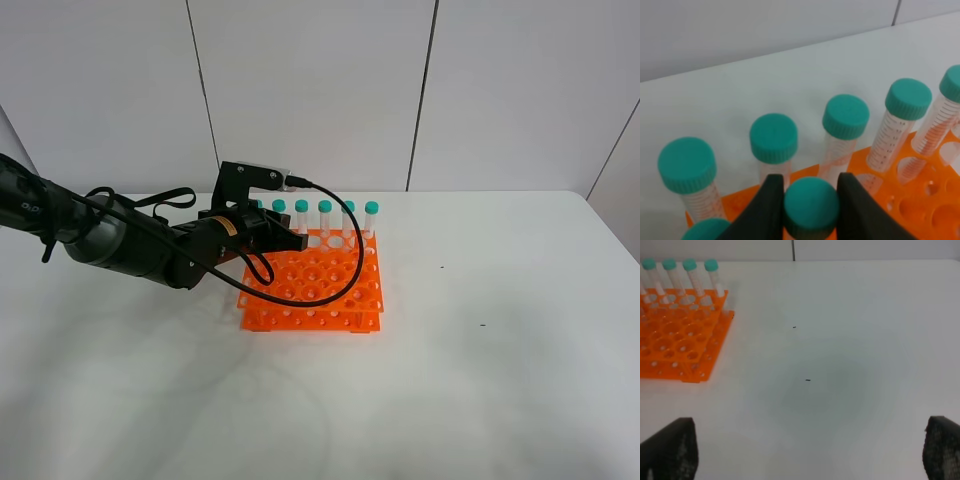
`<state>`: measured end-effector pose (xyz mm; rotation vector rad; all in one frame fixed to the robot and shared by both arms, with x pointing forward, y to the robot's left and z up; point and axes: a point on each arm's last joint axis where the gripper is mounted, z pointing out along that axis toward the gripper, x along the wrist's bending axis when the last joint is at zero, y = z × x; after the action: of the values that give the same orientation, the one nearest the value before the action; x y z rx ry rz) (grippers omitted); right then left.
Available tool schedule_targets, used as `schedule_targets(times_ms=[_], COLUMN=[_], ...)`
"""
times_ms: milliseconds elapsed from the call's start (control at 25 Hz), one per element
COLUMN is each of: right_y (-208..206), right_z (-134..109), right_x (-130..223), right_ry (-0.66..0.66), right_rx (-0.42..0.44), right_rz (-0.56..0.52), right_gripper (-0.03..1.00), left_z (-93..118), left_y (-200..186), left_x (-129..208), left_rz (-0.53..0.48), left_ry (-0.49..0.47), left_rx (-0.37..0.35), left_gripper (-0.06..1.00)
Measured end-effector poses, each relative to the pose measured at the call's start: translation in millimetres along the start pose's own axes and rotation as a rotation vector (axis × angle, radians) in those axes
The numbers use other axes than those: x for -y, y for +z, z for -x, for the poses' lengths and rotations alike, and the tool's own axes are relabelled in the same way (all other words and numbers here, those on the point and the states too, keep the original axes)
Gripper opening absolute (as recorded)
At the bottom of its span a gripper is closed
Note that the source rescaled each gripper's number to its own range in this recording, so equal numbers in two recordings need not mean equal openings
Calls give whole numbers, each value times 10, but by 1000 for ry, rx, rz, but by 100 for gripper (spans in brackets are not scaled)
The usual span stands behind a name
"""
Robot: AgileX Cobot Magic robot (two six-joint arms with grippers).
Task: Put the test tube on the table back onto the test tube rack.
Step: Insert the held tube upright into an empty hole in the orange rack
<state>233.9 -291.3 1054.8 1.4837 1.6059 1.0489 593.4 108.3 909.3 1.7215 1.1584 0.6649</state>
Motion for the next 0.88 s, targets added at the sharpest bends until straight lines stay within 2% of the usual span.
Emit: schedule_targets(times_ms=[520,560,600,640,720,880], right_y=[0,0,0,0,0,0], right_z=[0,0,0,0,0,0], right_x=[0,0,0,0,0,0], right_ry=[0,0,0,0,0,0], right_rx=[0,0,0,0,0,0], right_rz=[0,0,0,0,0,0], right_gripper=[98,98,98,98,98,98], left_z=[0,0,0,0,3,20], left_y=[0,0,0,-2,-25,-128], left_x=[1,1,1,-2,-40,-215], left_rz=[-1,-1,-1,-1,5,44], left_ry=[-1,-5,-19,-24,-32,-53], left_rx=[0,0,0,0,2,10], left_gripper=[0,3,15,22,31,37])
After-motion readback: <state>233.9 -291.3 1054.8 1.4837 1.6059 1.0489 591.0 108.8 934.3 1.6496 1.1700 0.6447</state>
